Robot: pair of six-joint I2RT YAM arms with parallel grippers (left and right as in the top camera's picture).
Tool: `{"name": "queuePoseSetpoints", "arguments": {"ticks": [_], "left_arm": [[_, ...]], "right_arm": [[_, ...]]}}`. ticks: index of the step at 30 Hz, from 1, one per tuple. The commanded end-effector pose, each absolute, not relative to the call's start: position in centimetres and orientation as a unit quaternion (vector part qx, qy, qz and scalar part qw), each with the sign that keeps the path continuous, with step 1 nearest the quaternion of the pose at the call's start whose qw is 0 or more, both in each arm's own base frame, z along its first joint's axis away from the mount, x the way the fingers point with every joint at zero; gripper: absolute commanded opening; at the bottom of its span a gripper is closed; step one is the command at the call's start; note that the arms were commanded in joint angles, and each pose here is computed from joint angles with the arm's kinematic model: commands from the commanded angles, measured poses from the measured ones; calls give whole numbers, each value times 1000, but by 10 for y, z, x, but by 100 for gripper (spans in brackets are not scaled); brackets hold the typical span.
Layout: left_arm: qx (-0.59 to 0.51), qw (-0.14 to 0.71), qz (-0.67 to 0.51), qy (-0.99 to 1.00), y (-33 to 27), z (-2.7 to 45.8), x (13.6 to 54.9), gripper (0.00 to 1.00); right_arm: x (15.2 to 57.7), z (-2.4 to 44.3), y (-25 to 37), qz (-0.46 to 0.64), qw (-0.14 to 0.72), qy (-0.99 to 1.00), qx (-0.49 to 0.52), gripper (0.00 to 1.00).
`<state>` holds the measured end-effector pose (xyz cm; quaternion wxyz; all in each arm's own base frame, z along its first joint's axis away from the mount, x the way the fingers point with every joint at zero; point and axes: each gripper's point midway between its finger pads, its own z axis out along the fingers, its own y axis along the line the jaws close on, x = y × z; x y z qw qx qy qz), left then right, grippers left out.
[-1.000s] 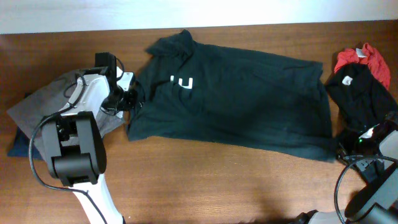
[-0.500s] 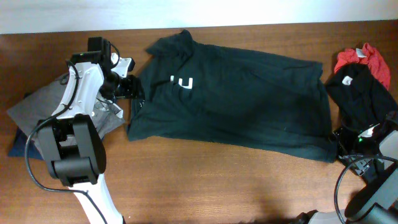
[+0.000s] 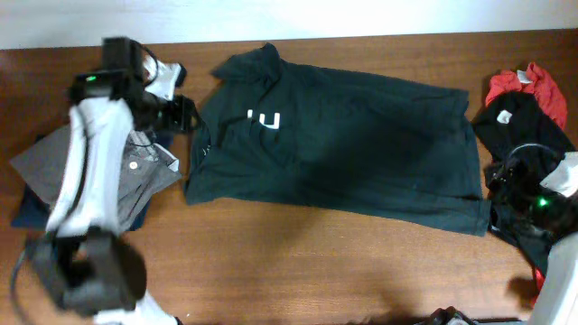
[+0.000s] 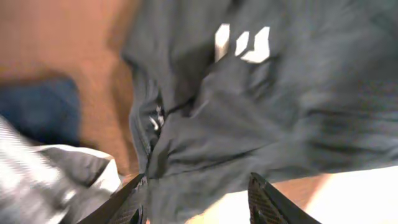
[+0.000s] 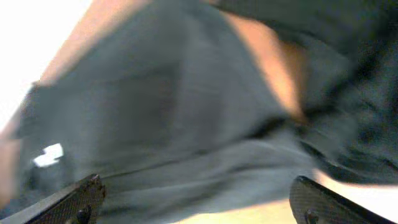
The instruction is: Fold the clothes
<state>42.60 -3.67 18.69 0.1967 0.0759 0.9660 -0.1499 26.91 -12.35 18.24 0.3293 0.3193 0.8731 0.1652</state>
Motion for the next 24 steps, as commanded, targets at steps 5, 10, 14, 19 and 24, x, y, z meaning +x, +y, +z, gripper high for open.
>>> {"name": "queuePoseSetpoints", "arguments": {"ticks": [5,10,14,19,24], "left_arm": [[130,290,-104,943,-62,283,379,68],[150,284,-93,943,-75,285,369,99],[142,289,-101,941,-79,287,372,99],[150,292,-127,936,-88,290,371,99],[151,285,-133,937,-90,288,368,99]], "right_arm": [[262,250,-49,234,417,861,174,99],[260,258,-33,237,427,861,144,99],[261,257,-34,242,422,860,152,99],[265,248,-36,249,407,864,160,99],[270,238,-40,257,388,869,170,99]]}}
